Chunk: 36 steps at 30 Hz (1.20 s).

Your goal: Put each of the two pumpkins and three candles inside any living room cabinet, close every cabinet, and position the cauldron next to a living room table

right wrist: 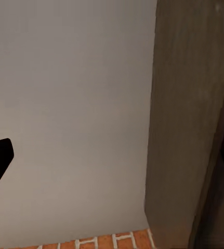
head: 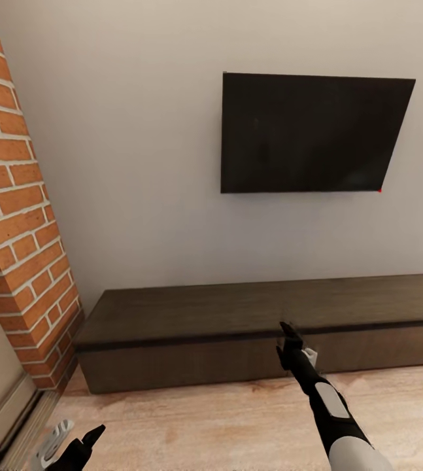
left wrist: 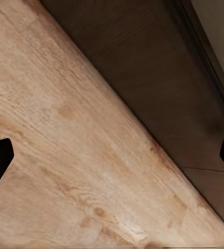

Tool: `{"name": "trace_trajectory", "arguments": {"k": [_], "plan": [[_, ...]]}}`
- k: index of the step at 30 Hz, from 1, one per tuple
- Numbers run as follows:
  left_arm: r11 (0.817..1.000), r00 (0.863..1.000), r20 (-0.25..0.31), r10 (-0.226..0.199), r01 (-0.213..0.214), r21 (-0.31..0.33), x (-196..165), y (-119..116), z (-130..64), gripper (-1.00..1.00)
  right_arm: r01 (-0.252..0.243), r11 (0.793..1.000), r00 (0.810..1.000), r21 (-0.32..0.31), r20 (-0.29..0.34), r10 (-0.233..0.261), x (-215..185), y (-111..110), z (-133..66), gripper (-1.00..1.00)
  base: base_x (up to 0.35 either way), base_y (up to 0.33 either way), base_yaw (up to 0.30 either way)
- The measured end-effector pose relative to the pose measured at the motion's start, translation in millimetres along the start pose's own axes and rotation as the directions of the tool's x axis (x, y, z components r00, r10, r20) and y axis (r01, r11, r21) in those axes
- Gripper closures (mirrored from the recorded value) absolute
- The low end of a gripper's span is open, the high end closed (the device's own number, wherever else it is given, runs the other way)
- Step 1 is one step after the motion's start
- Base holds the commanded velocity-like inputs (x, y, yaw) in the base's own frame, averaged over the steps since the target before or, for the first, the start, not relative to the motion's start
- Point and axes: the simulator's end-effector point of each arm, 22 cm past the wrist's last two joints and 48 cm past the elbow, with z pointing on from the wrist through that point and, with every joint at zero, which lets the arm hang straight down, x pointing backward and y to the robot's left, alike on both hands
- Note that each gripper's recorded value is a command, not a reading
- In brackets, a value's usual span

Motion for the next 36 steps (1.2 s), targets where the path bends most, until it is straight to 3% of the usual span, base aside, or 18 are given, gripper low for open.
{"name": "trace_trajectory", "arguments": {"k": [3,9,16,23,26,30,36], "plan": [[1.000,1.000,-0.008,0.005,-0.005,-0.004,7.0,3.6,4.5,-1.00,-0.016,1.000,1.000,0.025,0.006,0.016,4.7,-22.3,-1.8,-1.00,0.000,0.000,0.000],[1.000,1.000,-0.023,0.008,-0.008,0.013,22.2,3.6,13.4,-1.00,-0.026,0.999,1.000,0.033,0.008,0.026,7.6,-41.6,-2.9,-1.00,0.000,0.000,0.000],[1.000,1.000,-0.027,0.010,-0.009,0.021,32.9,11.1,21.8,-1.00,-0.025,0.998,1.000,-0.050,0.009,0.025,4.9,-37.6,-3.4,-1.00,0.000,0.000,0.000],[1.000,1.000,-0.026,0.011,-0.010,0.024,39.8,22.0,29.4,-1.00,-0.003,0.997,1.000,-0.073,0.020,0.004,-15.2,-41.3,-3.1,-1.00,0.000,0.000,0.000],[1.000,1.000,-0.026,0.011,-0.011,0.024,42.6,27.1,32.6,-1.00,-0.002,0.999,1.000,-0.052,0.010,0.003,-16.2,-49.1,-1.3,-1.00,0.000,0.000,0.000],[1.000,1.000,-0.025,0.013,-0.012,0.025,46.0,34.1,36.8,-1.00,-0.008,1.000,1.000,0.030,-0.024,0.009,-12.2,-66.8,4.6,-1.00,0.000,0.000,0.000],[1.000,1.000,-0.023,0.017,-0.016,0.024,50.7,45.2,43.0,-1.00,-0.035,0.995,0.990,0.088,-0.134,0.047,10.7,-82.0,7.4,-1.00,0.000,0.000,0.000]]}}
